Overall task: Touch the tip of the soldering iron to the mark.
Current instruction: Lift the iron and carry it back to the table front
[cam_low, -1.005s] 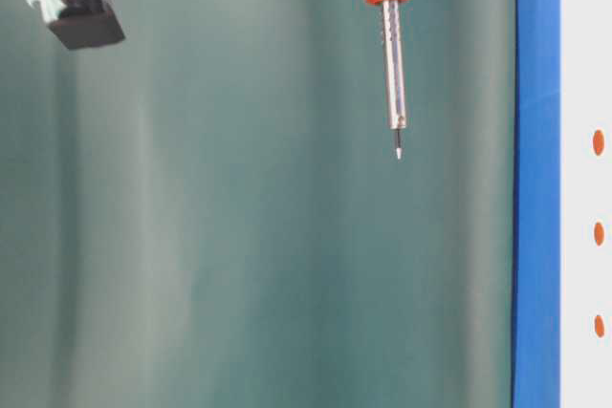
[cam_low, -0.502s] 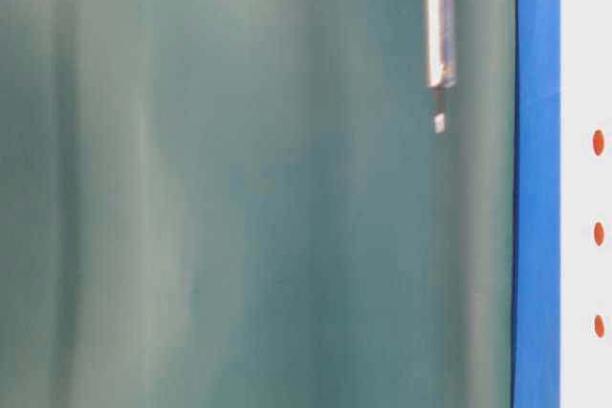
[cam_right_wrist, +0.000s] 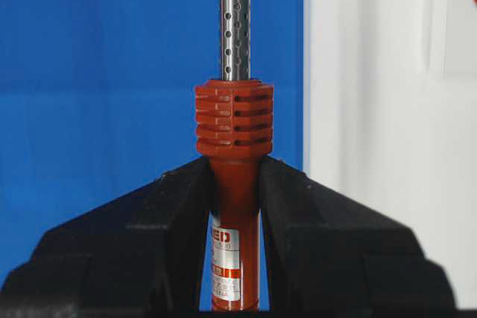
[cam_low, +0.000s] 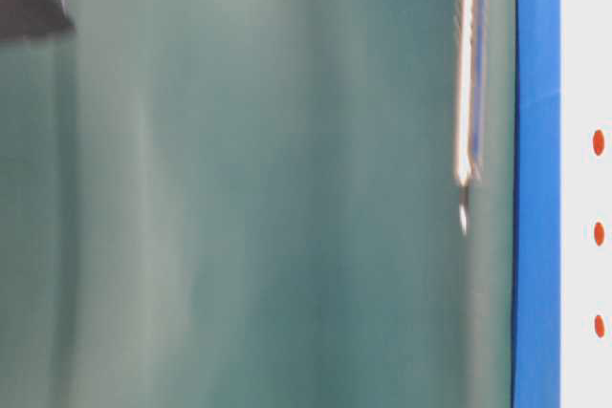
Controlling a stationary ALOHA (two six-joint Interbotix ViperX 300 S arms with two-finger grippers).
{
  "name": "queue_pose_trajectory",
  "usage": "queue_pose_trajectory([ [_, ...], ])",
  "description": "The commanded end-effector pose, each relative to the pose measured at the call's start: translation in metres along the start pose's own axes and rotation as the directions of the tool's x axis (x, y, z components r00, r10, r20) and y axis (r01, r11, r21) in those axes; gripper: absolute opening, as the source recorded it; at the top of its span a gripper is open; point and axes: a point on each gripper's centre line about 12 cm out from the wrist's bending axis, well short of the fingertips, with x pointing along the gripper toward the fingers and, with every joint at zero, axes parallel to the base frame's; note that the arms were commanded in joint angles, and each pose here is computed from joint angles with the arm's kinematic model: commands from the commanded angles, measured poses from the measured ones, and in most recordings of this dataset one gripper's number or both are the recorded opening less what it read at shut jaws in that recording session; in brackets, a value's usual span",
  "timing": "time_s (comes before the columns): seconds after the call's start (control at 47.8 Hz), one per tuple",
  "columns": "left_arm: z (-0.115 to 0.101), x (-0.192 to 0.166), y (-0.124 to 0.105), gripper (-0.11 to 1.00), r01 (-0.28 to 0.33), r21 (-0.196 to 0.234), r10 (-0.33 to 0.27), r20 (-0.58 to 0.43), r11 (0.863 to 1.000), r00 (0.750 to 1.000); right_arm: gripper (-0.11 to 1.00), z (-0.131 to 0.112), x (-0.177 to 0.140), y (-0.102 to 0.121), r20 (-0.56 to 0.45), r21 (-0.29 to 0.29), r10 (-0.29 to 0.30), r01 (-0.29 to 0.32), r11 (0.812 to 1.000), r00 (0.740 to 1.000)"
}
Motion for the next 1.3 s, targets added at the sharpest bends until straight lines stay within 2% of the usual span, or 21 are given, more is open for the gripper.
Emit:
queue_pose_trajectory([
  [0.0, 0.005, 0.001, 0.0, 0.0, 0.002, 0.0, -0.002, 0.018, 1.0, 1.0, 0.07, 0.023, -0.006, 0.006, 0.055, 0.003, 0.024, -0.024, 1.0, 0.998],
  [0.167, 0.005, 0.001, 0.0, 0.0, 0.002, 0.0, -0.002, 0.02, 1.0, 1.0, 0.07, 0.053, 0.009, 0.017, 0.077, -0.031, 0.029, -0.027, 0.999, 0.997],
  [0.335, 0.006, 0.001, -0.001, 0.0, 0.007, -0.01, -0.007, 0.026, 1.0, 1.0, 0.07, 0.078, 0.025, 0.021, 0.102, -0.03, 0.033, -0.03, 0.999, 0.994],
  [0.544, 0.007, 0.001, -0.003, 0.0, 0.017, -0.022, -0.016, 0.027, 1.0, 0.999, 0.07, 0.098, 0.038, 0.026, 0.133, -0.06, 0.045, -0.037, 0.998, 0.99],
  [0.921, 0.006, 0.0, -0.003, 0.0, 0.017, -0.022, -0.016, 0.023, 1.0, 1.0, 0.07, 0.096, 0.059, 0.027, 0.114, -0.06, 0.047, -0.041, 0.997, 0.992],
  [1.088, 0.005, 0.0, -0.003, 0.0, 0.017, -0.022, -0.016, 0.021, 1.0, 1.0, 0.07, 0.092, 0.081, 0.032, 0.127, -0.059, 0.085, -0.078, 0.995, 0.988],
  [1.277, 0.005, 0.0, -0.003, 0.0, 0.016, -0.022, -0.016, 0.018, 1.0, 1.0, 0.07, 0.082, 0.115, 0.042, 0.139, -0.038, 0.152, -0.148, 0.988, 0.979],
])
